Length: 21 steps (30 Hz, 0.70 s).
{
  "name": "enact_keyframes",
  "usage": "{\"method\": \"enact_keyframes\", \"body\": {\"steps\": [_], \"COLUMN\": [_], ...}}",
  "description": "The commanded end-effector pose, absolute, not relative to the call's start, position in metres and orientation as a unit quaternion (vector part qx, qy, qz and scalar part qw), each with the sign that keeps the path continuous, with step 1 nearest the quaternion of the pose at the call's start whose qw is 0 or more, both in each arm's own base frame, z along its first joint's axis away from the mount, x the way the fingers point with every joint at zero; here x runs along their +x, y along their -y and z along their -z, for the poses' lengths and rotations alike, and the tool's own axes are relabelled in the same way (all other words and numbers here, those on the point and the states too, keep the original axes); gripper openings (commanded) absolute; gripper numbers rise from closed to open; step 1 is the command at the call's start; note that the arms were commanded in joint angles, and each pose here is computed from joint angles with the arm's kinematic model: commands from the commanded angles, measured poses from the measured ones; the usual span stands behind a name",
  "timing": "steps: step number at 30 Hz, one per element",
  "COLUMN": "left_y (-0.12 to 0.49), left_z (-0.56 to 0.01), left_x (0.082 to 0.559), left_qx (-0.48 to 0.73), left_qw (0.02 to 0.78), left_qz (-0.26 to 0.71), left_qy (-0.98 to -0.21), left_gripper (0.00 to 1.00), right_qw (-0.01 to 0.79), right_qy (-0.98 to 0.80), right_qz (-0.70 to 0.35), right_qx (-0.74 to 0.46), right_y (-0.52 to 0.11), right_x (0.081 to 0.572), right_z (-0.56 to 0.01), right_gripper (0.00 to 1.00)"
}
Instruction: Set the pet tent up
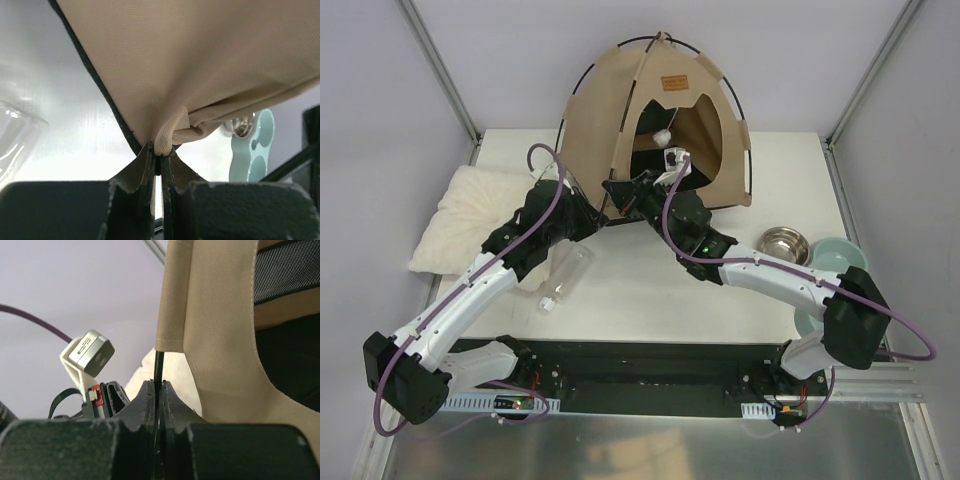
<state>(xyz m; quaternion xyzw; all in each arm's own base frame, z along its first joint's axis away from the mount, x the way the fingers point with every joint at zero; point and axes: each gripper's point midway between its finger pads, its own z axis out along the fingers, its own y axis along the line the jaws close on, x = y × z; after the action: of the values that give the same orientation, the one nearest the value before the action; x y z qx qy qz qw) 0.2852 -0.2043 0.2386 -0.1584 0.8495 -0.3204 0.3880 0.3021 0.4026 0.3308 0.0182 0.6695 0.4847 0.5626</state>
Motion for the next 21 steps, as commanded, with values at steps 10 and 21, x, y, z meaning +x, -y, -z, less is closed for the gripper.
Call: {"method": "enact_keyframes", "body": {"steps": [10,21], "left_y": [0.181,0.179], "left_z": [-0.265,-0.264], "left_x": [0.305,0.303], "left_qx": [-0.168,-0.165], "left_qw": [0.440,0.442], "left_qz": [0.301,0.299], "left_qy": [-0.829,-0.829], "left_gripper": [0.00,0.00], "right_qw": [0.406,0.393], "right_qy": [-0.769,-0.786], "right_qz": [-0.464,-0.454], "right_qx": [-0.165,-0.149], "right_y": [-0.430,-0.438], "right_x": [0.240,0.241], "right_z": [-0.245,-0.227], "right_gripper": [0.18,0.17]}}
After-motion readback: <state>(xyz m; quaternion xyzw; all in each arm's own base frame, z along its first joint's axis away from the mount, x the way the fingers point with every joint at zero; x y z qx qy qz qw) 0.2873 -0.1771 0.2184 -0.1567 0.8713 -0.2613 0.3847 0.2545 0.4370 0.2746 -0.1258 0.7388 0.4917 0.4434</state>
